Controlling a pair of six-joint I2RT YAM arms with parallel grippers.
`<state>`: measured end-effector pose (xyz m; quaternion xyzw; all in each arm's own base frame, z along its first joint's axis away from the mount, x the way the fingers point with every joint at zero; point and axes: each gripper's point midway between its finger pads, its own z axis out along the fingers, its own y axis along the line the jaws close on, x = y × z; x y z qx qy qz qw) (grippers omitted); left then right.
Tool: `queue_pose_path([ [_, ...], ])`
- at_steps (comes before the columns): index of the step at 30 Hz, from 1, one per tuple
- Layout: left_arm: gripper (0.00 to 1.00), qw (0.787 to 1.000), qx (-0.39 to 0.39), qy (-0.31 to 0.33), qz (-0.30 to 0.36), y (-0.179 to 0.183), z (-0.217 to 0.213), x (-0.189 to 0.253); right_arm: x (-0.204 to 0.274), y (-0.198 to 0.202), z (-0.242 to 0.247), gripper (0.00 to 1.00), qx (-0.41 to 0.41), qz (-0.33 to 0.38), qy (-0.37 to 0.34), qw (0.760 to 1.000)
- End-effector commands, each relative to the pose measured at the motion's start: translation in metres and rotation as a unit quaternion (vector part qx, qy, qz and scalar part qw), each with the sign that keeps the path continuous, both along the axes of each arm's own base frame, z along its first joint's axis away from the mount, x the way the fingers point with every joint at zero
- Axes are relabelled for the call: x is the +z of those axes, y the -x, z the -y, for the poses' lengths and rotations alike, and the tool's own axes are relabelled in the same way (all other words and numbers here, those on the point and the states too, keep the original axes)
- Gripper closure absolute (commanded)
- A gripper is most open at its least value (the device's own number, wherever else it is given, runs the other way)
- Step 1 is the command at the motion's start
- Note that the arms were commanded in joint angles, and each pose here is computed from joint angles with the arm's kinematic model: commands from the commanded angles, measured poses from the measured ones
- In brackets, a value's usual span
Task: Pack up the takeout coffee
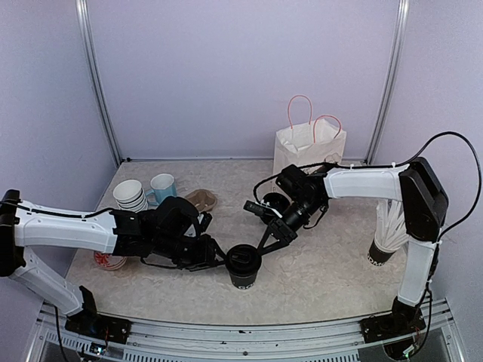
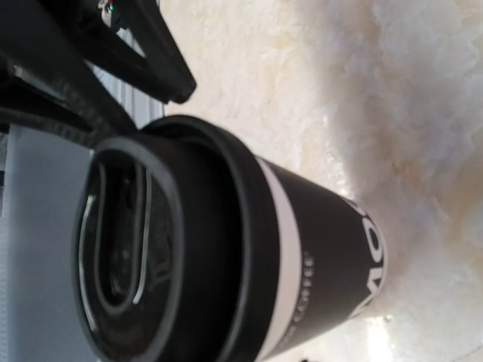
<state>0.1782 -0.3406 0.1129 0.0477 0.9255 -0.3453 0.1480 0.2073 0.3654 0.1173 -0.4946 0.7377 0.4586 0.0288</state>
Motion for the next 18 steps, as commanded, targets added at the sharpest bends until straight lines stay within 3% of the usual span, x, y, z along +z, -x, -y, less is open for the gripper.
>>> queue_pose_path([
  [1, 0.67, 0.999, 0.003, -0.051, -0.018, -0.002, -0.021, -0.042, -0.028, -0.007, -0.001, 0.69, -0.015, -0.012, 0.037, 0.999],
  [5, 0.7, 0.995, -0.009, -0.094, -0.025, 0.001, -0.034, -0.062, -0.051, -0.007, 0.004, 0.71, -0.027, -0.023, 0.072, 0.997],
  [8, 0.71, 0.986, -0.023, -0.157, -0.043, 0.009, -0.052, -0.092, -0.084, -0.009, 0.016, 0.73, -0.044, -0.01, 0.136, 0.99],
  [11, 0.71, 0.982, -0.029, -0.178, -0.055, 0.015, -0.061, -0.11, -0.109, -0.01, 0.028, 0.75, -0.049, -0.004, 0.19, 0.981],
  [14, 0.71, 0.979, -0.035, -0.189, -0.06, 0.018, -0.065, -0.118, -0.111, -0.012, 0.028, 0.77, -0.051, 0.006, 0.198, 0.979],
  [18, 0.72, 0.979, -0.043, -0.192, -0.058, 0.02, -0.064, -0.12, -0.076, -0.006, 0.012, 0.77, -0.027, 0.015, 0.136, 0.99],
])
